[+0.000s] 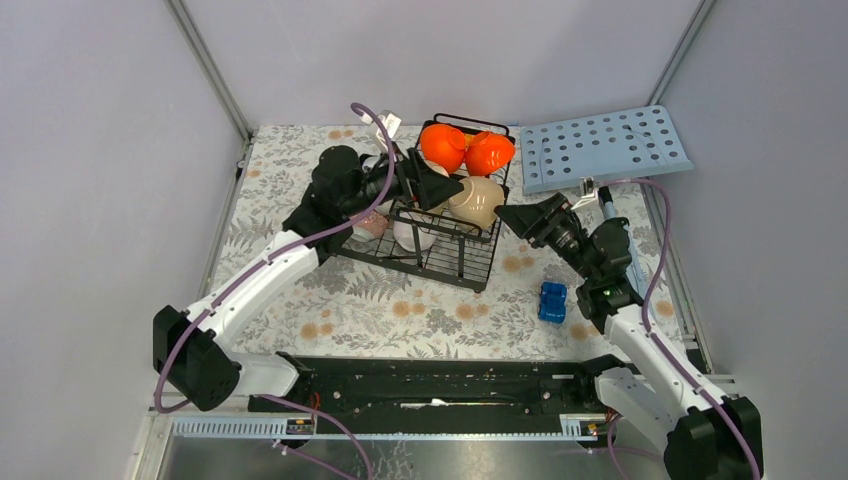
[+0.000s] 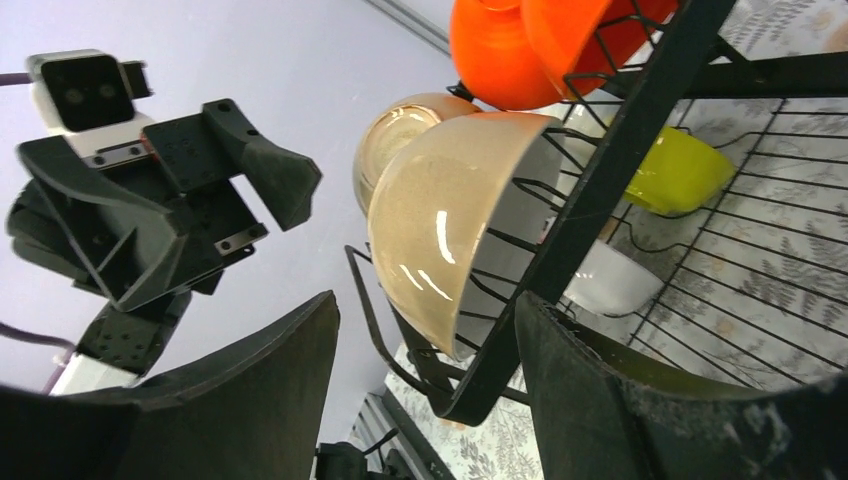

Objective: Unload the bowls from the dish rack
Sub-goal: Pick up the bowl from the dish rack.

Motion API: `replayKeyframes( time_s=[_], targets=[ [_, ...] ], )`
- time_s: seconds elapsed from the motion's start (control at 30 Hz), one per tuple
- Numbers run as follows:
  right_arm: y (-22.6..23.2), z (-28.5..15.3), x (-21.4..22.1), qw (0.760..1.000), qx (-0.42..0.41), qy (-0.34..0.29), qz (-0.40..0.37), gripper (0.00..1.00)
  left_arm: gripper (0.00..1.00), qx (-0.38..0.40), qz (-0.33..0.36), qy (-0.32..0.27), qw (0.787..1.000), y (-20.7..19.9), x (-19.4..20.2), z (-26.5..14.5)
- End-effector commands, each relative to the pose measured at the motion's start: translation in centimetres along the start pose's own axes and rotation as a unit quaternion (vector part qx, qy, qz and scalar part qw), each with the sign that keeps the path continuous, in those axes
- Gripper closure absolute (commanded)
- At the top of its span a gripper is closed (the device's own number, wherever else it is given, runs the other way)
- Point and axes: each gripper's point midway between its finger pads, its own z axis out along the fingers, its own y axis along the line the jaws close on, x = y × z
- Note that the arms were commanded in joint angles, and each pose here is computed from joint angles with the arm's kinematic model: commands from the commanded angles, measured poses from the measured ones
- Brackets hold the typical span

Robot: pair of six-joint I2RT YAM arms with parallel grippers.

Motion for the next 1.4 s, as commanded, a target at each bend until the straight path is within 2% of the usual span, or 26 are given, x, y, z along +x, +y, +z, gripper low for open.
replayKeyframes(
  time_s=[0.0, 0.67, 1.03, 1.37],
  targets=[
    [3.8, 0.0, -1.0, 0.995, -0.097, -0.012, -0.002, 0.29, 0.23, 0.024, 0.009, -0.014, 1.000, -0.8, -0.7, 0.5],
    [1.8, 0.3, -0.3, 0.996, -0.086, 0.007, -0.016, 0.35, 0.39, 0.022, -0.010, 0.017, 1.000, 0.3, 1.5, 1.9],
    [3.1, -0.3, -0.5, 0.982, -0.181, 0.020, 0.047, 0.40, 0.47, 0.016, -0.010, 0.037, 0.999, 0.6, 2.6, 2.6],
    [3.6, 0.2, -0.5, 0.974, -0.215, 0.040, 0.067, 0.47, 0.51, 0.005, -0.011, 0.040, 0.999, 1.2, 2.9, 2.8]
  ],
)
